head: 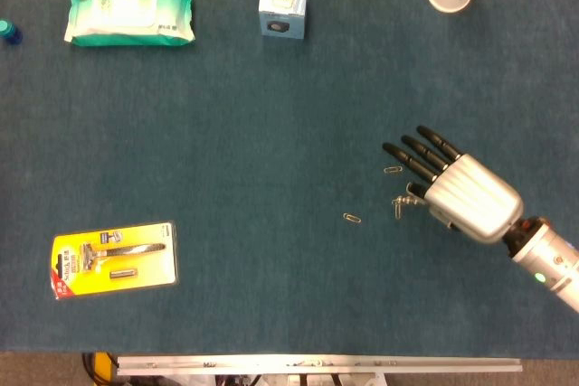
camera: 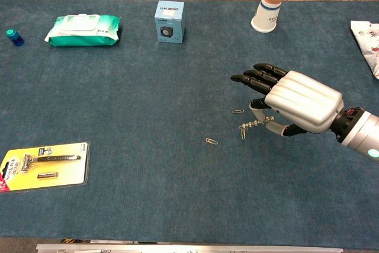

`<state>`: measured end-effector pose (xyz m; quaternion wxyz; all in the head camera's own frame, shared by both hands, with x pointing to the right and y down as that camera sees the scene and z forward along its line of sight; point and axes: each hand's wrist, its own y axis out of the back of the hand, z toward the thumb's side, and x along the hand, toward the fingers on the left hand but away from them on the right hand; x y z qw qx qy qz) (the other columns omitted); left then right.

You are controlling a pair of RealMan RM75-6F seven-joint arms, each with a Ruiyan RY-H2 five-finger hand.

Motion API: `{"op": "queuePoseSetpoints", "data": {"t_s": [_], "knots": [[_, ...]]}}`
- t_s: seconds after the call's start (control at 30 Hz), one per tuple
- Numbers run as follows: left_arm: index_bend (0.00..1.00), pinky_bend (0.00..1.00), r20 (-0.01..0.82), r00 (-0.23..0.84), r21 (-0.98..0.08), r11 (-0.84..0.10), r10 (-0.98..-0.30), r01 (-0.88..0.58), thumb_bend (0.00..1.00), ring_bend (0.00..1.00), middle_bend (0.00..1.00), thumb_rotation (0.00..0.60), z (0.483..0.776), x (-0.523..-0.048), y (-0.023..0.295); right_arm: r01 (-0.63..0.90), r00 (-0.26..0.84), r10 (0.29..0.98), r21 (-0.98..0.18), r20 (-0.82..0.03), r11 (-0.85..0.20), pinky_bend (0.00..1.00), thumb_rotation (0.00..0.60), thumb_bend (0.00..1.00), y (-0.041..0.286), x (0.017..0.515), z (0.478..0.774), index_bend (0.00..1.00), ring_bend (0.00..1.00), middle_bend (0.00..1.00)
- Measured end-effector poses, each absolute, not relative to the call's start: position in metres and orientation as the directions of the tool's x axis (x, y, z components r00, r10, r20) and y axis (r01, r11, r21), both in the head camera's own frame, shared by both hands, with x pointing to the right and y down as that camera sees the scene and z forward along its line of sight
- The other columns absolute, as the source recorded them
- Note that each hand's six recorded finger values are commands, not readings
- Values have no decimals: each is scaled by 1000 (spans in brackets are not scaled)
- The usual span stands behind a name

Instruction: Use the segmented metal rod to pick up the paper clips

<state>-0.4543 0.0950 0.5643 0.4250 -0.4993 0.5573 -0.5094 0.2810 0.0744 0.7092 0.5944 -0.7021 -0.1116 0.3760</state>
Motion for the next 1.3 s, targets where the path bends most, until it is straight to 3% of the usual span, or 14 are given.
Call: {"op": "queuePoseSetpoints", "data": {"t_s": [0.67, 1.3], "knots": [[543, 609, 43, -143, -991, -24, -989, -129, 255, 384, 462, 600, 566, -456, 94, -278, 646, 659, -923, -385, -266, 11, 600, 305, 38, 279, 714, 618, 0, 26], [543, 609, 48, -139, -990, -29, -989, -135, 255, 384, 462, 600, 566, -456, 94, -296, 617, 669, -910, -415, -292, 11, 600, 305, 29, 282, 730, 618, 0, 26]]}}
